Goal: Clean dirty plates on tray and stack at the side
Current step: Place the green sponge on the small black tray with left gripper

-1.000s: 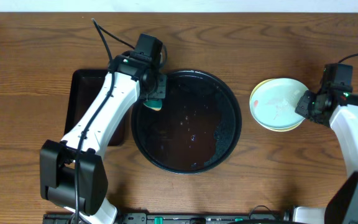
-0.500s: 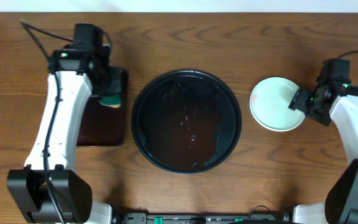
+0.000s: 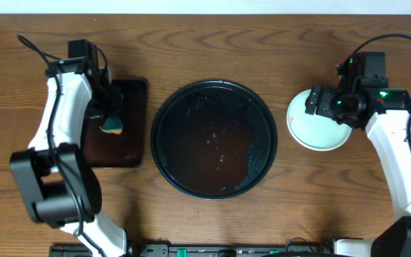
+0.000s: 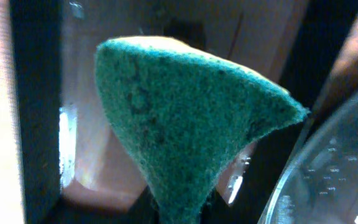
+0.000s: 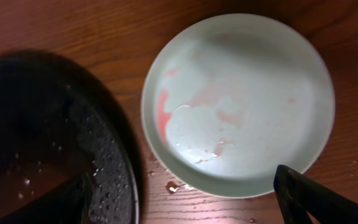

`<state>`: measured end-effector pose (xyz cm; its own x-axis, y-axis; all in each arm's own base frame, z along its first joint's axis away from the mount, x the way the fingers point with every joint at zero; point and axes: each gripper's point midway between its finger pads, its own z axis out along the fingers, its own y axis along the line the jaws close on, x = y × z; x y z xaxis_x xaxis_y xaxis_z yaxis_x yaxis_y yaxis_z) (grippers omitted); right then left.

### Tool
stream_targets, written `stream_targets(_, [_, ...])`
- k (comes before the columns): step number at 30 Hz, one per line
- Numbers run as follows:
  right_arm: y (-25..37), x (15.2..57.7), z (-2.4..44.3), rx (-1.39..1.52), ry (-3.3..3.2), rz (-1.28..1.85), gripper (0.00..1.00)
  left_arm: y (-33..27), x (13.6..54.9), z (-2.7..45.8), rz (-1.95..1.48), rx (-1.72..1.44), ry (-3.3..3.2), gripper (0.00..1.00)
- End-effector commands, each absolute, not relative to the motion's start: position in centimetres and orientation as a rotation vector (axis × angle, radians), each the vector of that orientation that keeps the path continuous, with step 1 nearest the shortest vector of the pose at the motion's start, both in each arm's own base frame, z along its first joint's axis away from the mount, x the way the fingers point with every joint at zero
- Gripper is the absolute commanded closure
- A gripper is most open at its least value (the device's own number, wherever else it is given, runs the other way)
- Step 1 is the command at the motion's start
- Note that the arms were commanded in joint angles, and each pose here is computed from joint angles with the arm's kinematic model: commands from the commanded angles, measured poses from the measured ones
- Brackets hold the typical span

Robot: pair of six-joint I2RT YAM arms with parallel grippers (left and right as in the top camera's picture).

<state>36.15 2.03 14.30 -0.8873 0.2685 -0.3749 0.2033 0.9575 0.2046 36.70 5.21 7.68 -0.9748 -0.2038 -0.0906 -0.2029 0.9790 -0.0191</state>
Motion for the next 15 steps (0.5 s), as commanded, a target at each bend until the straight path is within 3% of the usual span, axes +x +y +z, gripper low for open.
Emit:
stream_targets(1, [3.3,36.0,14.4,0.282,2.713,0.238,0.09,5.2,36.2,5.6,-0.011,-0.291,3.098,0.62])
stream_targets(2, [3.6,35.9,14.3,0.274,2.719,0.24,0.09,5.2,36.1,5.1,-0.013,-0.293,3.113,0.46])
stream_targets(4, [3.7,35.7,14.3,0.268,2.725,0.241,0.1,5.2,36.1,4.7,-0.014,-0.294,3.123,0.29])
stream_targets(10, [3.9,35.3,14.7,0.234,2.726,0.242,0.12,5.3,36.8,6.5,-0.012,-0.34,3.075,0.26])
stream_targets(15, [3.8,34.8,17.6,0.215,2.655,0.249,0.12,4.1,37.8,11.7,-0.115,-0.336,2.947,0.26])
